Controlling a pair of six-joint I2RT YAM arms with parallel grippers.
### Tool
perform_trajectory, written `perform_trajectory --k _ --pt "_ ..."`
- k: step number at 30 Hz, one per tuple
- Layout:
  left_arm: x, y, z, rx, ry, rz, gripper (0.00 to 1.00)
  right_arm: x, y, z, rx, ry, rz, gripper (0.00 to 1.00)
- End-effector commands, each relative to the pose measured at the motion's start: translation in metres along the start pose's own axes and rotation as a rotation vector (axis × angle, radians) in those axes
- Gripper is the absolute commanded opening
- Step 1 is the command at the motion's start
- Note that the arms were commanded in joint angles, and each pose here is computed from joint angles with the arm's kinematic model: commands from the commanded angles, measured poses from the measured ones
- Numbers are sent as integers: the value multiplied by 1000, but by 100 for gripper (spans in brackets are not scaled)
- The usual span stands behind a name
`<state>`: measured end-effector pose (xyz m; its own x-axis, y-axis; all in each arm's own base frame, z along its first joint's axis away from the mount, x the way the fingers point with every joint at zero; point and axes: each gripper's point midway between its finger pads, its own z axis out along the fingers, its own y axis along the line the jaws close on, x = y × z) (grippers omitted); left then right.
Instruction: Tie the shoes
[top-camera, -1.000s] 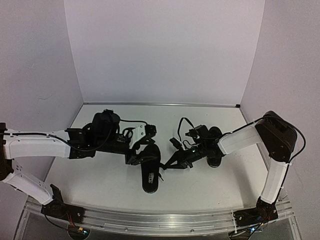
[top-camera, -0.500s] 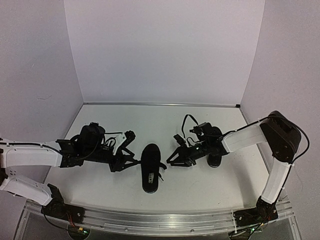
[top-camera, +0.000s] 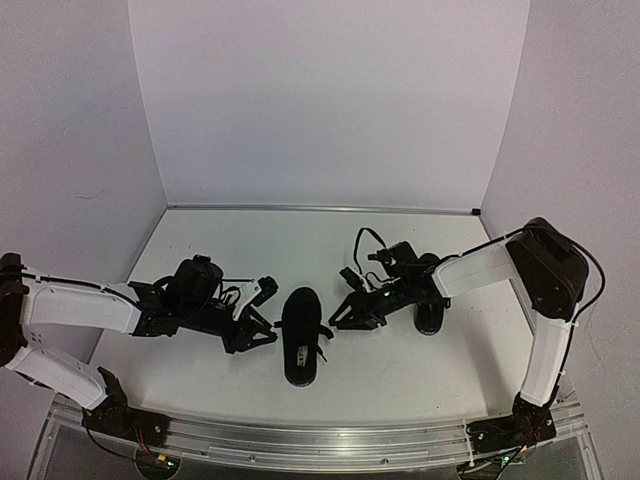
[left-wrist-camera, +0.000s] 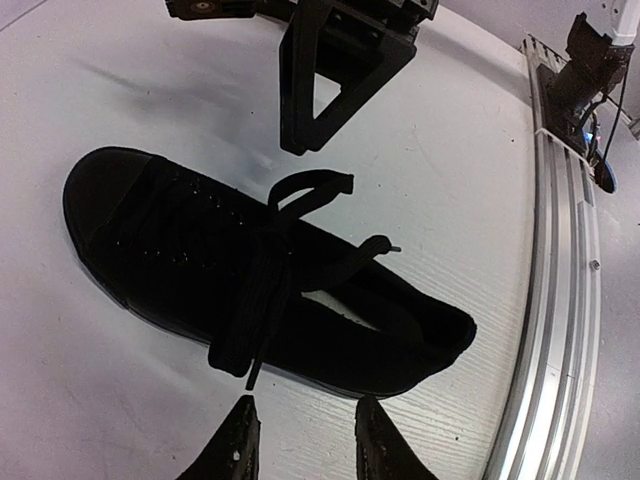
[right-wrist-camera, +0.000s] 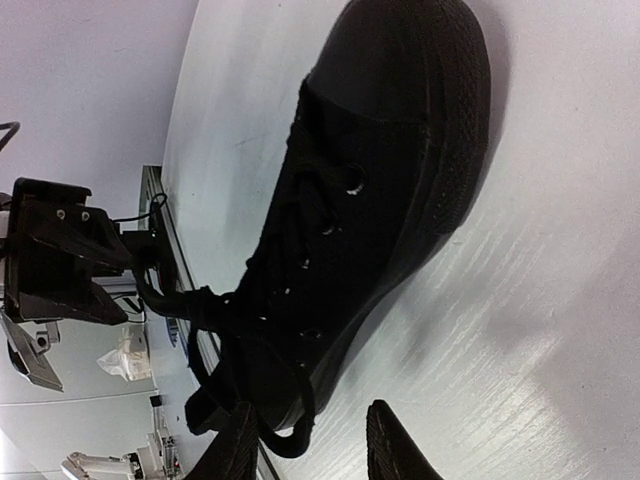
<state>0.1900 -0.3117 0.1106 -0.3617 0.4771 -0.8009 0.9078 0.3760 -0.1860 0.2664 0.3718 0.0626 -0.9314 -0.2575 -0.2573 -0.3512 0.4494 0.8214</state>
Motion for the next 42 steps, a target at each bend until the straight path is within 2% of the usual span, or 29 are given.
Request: perform_trajectory --k 1,14,27,42 --pt "-30 2 2 4 -63 34 32 -1 -4 3 7 20 -18 34" --pt "-34 3 12 26 -49 54 26 7 -2 13 -11 60 -24 33" --pt "-36 13 15 -22 -54 48 45 12 3 22 -24 87 -36 31" --pt "-41 7 10 0 -70 67 0 10 8 21 -32 85 -46 27"
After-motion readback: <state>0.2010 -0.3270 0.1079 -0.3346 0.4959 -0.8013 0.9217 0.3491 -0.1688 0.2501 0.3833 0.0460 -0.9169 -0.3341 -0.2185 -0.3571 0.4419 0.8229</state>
